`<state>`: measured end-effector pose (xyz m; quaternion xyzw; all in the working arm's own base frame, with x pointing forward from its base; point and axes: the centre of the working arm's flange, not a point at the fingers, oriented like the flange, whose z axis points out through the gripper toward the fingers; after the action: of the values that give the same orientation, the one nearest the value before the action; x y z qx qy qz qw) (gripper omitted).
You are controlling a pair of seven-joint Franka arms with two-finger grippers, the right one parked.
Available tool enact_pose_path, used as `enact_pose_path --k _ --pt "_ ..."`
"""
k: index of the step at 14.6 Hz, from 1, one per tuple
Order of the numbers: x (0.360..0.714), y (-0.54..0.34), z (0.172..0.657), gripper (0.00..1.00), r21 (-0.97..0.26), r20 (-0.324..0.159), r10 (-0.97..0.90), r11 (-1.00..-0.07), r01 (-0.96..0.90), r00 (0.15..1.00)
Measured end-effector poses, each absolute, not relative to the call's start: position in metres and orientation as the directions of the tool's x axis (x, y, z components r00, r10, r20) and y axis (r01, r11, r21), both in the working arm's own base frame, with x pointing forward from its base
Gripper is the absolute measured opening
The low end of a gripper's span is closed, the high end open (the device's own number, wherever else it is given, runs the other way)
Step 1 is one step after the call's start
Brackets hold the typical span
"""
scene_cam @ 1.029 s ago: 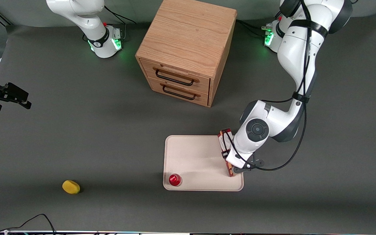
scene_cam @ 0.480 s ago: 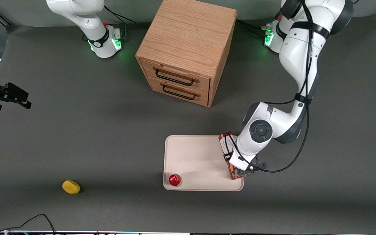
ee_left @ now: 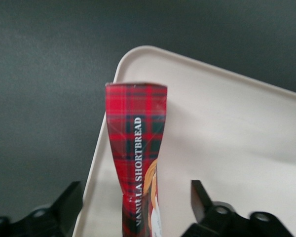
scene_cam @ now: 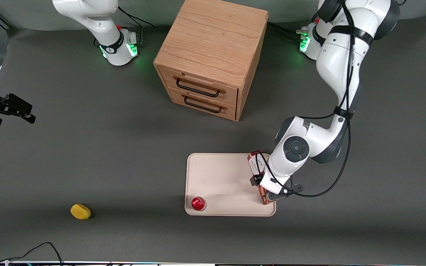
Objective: Place red cookie box on tray
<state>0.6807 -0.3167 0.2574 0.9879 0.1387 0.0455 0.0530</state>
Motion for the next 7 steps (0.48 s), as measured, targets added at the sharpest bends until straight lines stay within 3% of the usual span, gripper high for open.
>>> enact_pose_path --k 7 --pt "0.687 -0.288 0.348 1.00 0.019 0.006 0.229 -0.973 0.229 0.973"
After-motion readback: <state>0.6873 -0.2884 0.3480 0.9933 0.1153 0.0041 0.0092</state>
